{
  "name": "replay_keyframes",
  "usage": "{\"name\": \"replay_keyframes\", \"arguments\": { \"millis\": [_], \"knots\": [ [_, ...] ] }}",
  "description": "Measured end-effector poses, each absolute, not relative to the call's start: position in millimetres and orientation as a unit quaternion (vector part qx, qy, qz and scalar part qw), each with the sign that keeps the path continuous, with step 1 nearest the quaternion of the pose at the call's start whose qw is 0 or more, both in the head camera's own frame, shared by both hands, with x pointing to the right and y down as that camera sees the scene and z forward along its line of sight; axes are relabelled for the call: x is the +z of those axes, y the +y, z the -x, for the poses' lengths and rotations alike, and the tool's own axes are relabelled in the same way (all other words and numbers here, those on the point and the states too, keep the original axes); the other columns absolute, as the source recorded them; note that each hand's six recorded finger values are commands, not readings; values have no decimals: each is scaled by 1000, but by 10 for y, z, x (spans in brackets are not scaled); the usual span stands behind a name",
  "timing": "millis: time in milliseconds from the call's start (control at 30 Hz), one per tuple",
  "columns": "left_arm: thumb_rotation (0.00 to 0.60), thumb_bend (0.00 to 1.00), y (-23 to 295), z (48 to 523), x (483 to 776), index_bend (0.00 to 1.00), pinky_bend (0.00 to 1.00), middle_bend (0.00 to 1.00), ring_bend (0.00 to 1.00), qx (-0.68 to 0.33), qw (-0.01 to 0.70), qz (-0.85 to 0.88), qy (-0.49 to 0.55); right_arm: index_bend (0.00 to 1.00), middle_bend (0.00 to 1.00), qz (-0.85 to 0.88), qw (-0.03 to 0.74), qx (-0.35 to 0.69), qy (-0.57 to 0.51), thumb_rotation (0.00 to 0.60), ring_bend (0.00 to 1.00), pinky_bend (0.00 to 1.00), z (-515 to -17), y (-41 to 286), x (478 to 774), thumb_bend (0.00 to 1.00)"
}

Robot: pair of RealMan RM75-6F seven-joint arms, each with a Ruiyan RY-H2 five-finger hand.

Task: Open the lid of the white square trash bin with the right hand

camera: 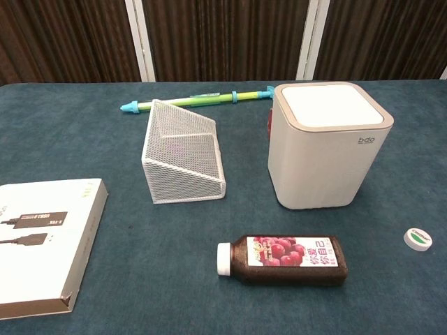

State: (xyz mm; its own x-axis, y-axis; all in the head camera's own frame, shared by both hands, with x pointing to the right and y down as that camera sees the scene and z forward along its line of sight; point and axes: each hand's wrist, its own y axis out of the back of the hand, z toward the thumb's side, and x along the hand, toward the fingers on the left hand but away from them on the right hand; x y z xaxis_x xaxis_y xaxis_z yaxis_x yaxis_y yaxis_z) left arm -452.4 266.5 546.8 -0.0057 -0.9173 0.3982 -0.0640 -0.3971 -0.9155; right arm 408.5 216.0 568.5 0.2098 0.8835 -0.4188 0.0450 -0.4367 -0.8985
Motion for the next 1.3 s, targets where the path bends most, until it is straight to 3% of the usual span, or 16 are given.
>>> {"name": "replay_keyframes", "arguments": {
  "millis": [300, 367, 433, 467, 567, 633, 733, 933, 1300],
  "knots": [
    [600, 575, 2659, 4513, 5453, 519, 516, 611, 665, -575, 371, 603, 410, 45, 71, 672, 394, 515, -357, 600, 0, 74, -4076, 2167, 5659, 298],
    [600, 575, 2654, 4522, 5446, 519, 516, 612, 665, -574, 372, 602, 411, 34, 111, 673, 397, 509, -362, 600, 10, 91, -4065, 2168, 5630, 299],
    [600, 575, 2658, 4530, 5443, 519, 516, 613, 664, -574, 369, 602, 414, 30, 272, 670, 404, 501, -372, 600, 172, 244, -4060, 2163, 5579, 300],
    [600, 576, 2662, 4538, 5438, 519, 516, 614, 664, -574, 366, 603, 416, 30, 398, 667, 408, 497, -377, 600, 366, 422, -4059, 2158, 5551, 300],
    [600, 576, 2659, 4533, 5421, 519, 516, 617, 665, -573, 365, 603, 419, 30, 597, 659, 421, 481, -396, 600, 665, 692, -4025, 2146, 5440, 309],
    [600, 576, 2660, 4516, 5420, 519, 516, 617, 665, -572, 368, 604, 416, 40, 698, 662, 426, 474, -395, 600, 760, 757, -3968, 2132, 5386, 355],
    [600, 576, 2674, 4497, 5442, 519, 516, 620, 664, -574, 368, 607, 408, 93, 806, 669, 432, 473, -377, 600, 856, 829, -3852, 2076, 5338, 505],
    [600, 576, 2669, 4509, 5475, 520, 516, 622, 665, -578, 361, 610, 403, 158, 841, 685, 446, 486, -309, 600, 876, 835, -3490, 1892, 5370, 681],
    [600, 576, 2653, 4560, 5428, 520, 516, 626, 665, -578, 358, 606, 413, 207, 843, 721, 409, 524, -196, 600, 877, 835, -2848, 1614, 5664, 702]
  ]
}}
